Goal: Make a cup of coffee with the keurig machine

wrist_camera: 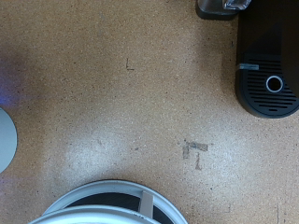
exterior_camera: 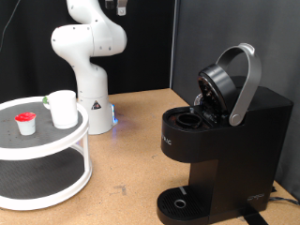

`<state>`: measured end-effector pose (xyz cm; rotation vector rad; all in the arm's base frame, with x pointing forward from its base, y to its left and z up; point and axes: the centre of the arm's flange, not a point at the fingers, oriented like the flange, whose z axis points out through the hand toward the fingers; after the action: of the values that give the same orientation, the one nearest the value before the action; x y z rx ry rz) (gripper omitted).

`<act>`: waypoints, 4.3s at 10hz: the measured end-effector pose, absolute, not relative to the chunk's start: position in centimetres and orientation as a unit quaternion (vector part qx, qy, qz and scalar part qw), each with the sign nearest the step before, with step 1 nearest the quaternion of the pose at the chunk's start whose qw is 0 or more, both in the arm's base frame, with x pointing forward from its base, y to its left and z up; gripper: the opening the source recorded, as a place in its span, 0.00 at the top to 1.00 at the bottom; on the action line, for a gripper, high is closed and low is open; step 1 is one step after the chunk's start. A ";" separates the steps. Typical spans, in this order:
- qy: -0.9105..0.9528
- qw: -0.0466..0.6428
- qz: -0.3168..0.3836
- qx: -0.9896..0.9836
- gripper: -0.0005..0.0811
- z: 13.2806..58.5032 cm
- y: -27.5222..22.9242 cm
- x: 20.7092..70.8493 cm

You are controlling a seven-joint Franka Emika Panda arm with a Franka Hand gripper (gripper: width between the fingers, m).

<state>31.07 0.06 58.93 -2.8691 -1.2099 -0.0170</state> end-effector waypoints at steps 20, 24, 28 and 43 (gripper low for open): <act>-0.360 0.045 -0.036 -0.931 0.01 59.3 -23.1 24.7; -0.356 0.050 -0.028 -0.933 0.01 57.8 -22.5 25.5; -0.358 0.041 -0.024 -0.932 0.01 51.8 -21.6 28.3; -0.374 0.007 -0.004 -0.927 0.01 39.1 -24.0 30.2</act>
<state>30.24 -24.00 39.11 -2.9006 -1.1701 -0.0124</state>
